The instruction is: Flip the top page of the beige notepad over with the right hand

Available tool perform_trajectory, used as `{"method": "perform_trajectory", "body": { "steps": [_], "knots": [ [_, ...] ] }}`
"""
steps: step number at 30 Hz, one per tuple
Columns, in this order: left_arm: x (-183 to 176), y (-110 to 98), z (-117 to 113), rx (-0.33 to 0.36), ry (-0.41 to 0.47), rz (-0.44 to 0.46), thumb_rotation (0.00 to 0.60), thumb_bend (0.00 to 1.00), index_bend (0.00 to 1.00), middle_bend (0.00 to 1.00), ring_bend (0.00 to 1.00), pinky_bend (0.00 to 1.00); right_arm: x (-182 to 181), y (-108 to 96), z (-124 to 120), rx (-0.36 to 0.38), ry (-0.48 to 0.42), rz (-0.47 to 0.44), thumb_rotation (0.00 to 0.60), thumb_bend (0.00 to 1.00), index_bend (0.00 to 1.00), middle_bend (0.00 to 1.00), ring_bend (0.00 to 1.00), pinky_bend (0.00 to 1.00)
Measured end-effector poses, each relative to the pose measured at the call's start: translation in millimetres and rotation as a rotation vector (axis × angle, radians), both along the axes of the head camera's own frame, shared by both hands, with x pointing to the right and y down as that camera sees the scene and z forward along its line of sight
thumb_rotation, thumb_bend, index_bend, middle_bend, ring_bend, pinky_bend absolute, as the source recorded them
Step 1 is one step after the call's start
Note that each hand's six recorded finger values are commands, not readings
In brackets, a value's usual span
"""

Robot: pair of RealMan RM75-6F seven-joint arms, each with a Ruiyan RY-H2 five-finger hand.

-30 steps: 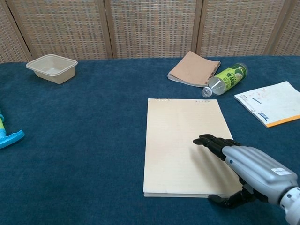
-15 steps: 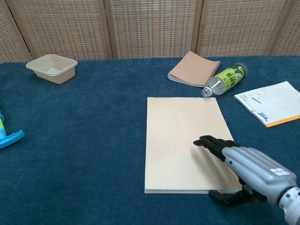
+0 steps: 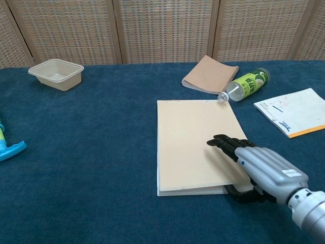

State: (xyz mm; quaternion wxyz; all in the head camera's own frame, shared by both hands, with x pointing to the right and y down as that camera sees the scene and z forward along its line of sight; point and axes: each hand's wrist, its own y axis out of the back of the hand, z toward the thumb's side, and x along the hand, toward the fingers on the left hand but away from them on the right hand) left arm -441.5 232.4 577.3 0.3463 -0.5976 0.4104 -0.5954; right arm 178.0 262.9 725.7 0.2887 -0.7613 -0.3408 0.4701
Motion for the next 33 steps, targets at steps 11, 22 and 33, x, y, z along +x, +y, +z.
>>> {"method": "perform_trajectory", "body": {
  "steps": [11, 22, 33],
  "knots": [
    [-1, 0, 1, -0.001, 0.0, -0.003, 0.6, 0.07, 0.0, 0.0, 0.0, 0.08, -11, -15, 2, 0.027, -0.03, 0.012, 0.6, 0.67, 0.11, 0.0, 0.0, 0.0],
    [-2, -1, 1, -0.002, 0.0, -0.004, 0.6, 0.07, 0.0, 0.0, 0.0, 0.08, -25, -31, -8, 0.047, -0.035, -0.017, 0.6, 0.56, 0.11, 0.0, 0.0, 0.0],
    [-2, -1, 1, -0.004, 0.001, -0.004, 0.6, 0.07, 0.0, 0.0, 0.0, 0.08, -35, -49, -19, 0.049, -0.047, -0.026, 0.6, 0.57, 0.28, 0.07, 0.02, 0.09]
  ]
}}
